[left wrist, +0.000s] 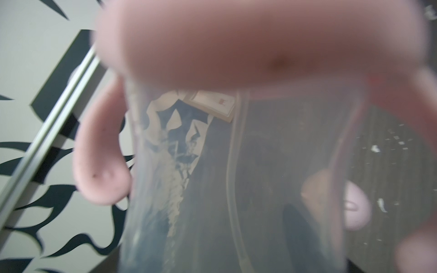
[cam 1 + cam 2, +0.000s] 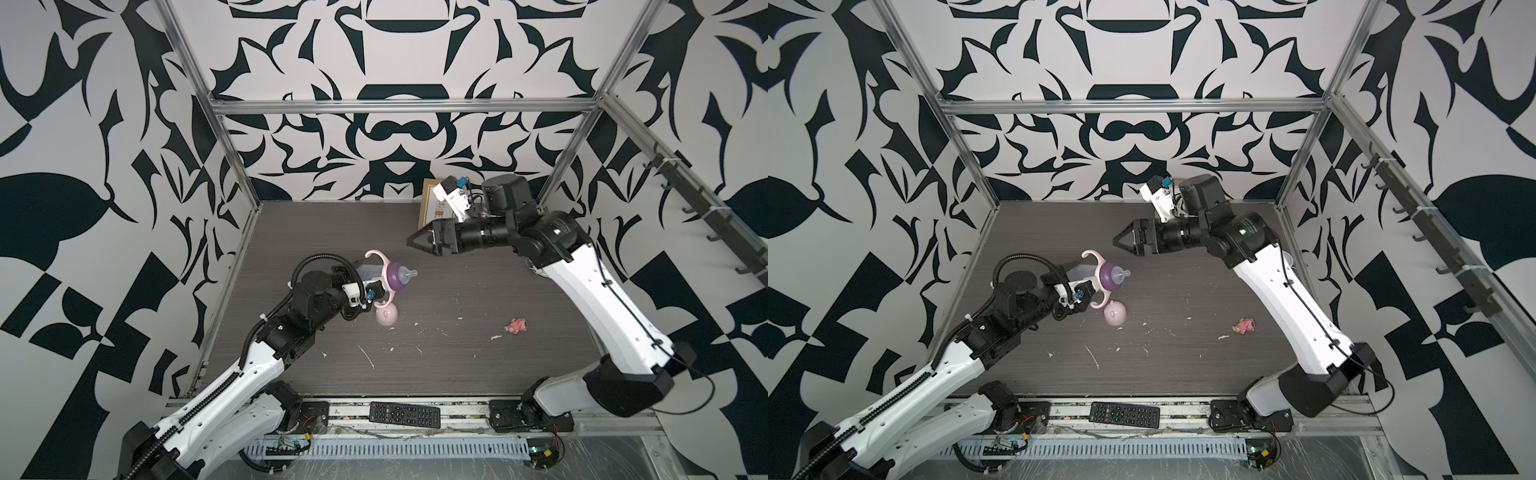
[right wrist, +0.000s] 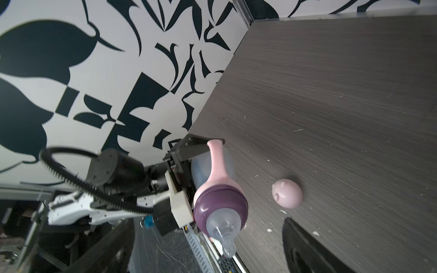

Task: Assemble the baby bottles
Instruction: Screw the nipple onto the baby bottle.

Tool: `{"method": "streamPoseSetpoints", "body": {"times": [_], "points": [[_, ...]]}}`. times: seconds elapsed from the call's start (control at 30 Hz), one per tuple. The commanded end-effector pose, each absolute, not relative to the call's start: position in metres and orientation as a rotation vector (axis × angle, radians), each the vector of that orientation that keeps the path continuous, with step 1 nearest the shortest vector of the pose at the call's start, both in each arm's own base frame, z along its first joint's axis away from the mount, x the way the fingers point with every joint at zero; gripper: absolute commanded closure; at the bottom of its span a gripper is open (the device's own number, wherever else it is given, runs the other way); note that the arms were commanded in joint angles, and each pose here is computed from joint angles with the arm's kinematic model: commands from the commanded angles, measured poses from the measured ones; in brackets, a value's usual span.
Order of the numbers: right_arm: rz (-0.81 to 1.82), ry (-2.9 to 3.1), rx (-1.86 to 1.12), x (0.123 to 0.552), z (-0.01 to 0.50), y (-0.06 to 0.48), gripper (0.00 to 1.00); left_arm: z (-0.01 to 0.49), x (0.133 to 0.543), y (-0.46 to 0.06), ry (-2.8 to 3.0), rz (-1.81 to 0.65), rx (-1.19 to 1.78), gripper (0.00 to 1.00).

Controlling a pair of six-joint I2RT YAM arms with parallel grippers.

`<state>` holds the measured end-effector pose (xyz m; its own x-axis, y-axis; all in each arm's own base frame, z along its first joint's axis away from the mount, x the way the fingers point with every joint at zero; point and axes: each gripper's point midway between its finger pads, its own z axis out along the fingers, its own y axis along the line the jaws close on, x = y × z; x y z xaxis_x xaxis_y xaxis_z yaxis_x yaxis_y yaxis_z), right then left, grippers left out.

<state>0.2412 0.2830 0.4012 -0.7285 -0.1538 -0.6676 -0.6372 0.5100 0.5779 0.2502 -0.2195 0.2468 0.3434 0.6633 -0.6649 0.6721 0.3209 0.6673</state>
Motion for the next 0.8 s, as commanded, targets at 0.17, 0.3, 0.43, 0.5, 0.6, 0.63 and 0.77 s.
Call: {"method": "streamPoseSetpoints", "body": {"times": [0.17, 0.3, 0.43, 0.5, 0.6, 0.63, 0.77], "points": [[0.95, 1.887, -1.135, 0.175, 0.384, 0.271, 0.09, 0.247, 0.158, -0.258, 1.382, -0.77, 1.61, 1.0], [0.939, 1.863, -1.238, 0.162, 0.378, 0.273, 0.05, 0.252, 0.148, -0.263, 1.379, -0.881, 1.628, 1.0], [0.938, 1.846, -1.324, 0.153, 0.372, 0.283, 0.05, 0.255, 0.15, -0.266, 1.374, -0.897, 1.614, 1.0], [0.928, 1.833, -1.365, 0.15, 0.369, 0.288, 0.05, 0.256, 0.15, -0.266, 1.376, -0.898, 1.615, 1.0], [0.951, 1.809, -1.408, 0.146, 0.366, 0.296, 0.06, 0.257, 0.15, -0.267, 1.38, -0.902, 1.618, 1.0], [0.967, 1.809, -1.423, 0.144, 0.364, 0.298, 0.07, 0.257, 0.15, -0.266, 1.381, -0.902, 1.619, 1.0], [0.98, 1.816, -1.44, 0.143, 0.36, 0.302, 0.16, 0.256, 0.15, -0.266, 1.39, -0.905, 1.625, 1.0]]}}
